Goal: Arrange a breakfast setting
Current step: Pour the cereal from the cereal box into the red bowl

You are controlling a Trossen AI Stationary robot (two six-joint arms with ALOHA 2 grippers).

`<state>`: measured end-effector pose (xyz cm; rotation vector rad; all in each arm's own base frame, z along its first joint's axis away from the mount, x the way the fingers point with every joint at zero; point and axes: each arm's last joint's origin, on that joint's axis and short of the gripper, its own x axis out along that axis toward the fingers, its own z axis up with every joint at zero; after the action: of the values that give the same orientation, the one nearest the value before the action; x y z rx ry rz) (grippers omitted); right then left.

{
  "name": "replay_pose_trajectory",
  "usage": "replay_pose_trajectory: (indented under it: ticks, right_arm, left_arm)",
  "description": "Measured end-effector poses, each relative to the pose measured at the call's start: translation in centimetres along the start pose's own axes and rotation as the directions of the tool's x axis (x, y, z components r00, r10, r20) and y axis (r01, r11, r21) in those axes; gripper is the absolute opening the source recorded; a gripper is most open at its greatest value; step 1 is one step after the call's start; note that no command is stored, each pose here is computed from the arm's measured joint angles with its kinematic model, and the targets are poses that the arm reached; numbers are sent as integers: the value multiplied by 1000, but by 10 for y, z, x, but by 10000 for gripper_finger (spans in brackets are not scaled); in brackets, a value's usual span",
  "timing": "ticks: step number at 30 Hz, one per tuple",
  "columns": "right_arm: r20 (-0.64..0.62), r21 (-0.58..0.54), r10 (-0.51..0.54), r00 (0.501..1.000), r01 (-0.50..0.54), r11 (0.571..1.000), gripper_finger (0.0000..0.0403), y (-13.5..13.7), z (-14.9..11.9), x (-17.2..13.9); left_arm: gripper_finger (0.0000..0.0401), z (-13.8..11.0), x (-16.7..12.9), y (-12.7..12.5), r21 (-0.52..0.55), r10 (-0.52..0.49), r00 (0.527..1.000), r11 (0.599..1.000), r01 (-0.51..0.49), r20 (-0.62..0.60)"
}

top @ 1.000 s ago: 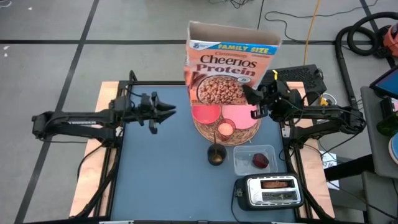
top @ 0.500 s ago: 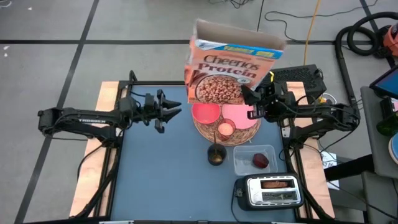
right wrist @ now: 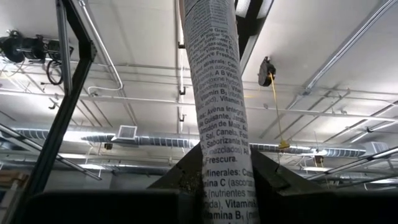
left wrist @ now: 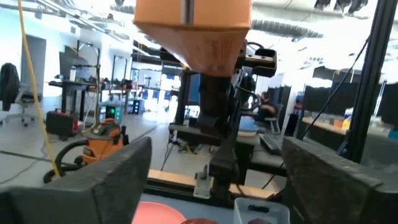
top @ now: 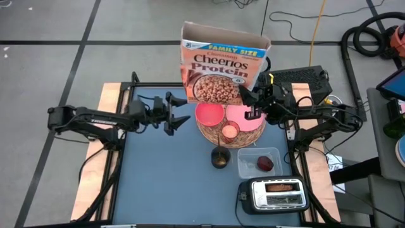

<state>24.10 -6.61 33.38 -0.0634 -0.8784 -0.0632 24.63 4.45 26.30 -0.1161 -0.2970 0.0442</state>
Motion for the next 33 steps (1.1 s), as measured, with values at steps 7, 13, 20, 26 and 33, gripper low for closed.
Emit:
replay_pose_trajectory:
  ticks: [7, 13, 20, 26, 33]
  right_arm:
    - [1, -3, 1, 1000, -1, 1000, 63, 0, 0, 0]
    - [1, -3, 1, 1000, -1, 1000, 63, 0, 0, 0]
    - [1, -3, 6, 1000, -6, 1000, 63, 0, 0, 0]
    - [8, -4, 6, 1000, -6, 1000, 63, 0, 1, 1]
    - [6, 3, 8, 1000, -8, 1000, 63, 0, 1, 1]
  left_arm:
    - [393, -10, 27, -4, 3, -32, 999, 999, 32, 3]
    - [394, -7, 61, -6, 8, -48, 998, 999, 47, 30]
    - [394, 6, 86, -5, 31, -56, 994, 998, 53, 90]
    - [394, 22, 94, -7, 78, -65, 988, 996, 54, 140]
    - [394, 32, 97, -8, 117, -72, 976, 992, 49, 204]
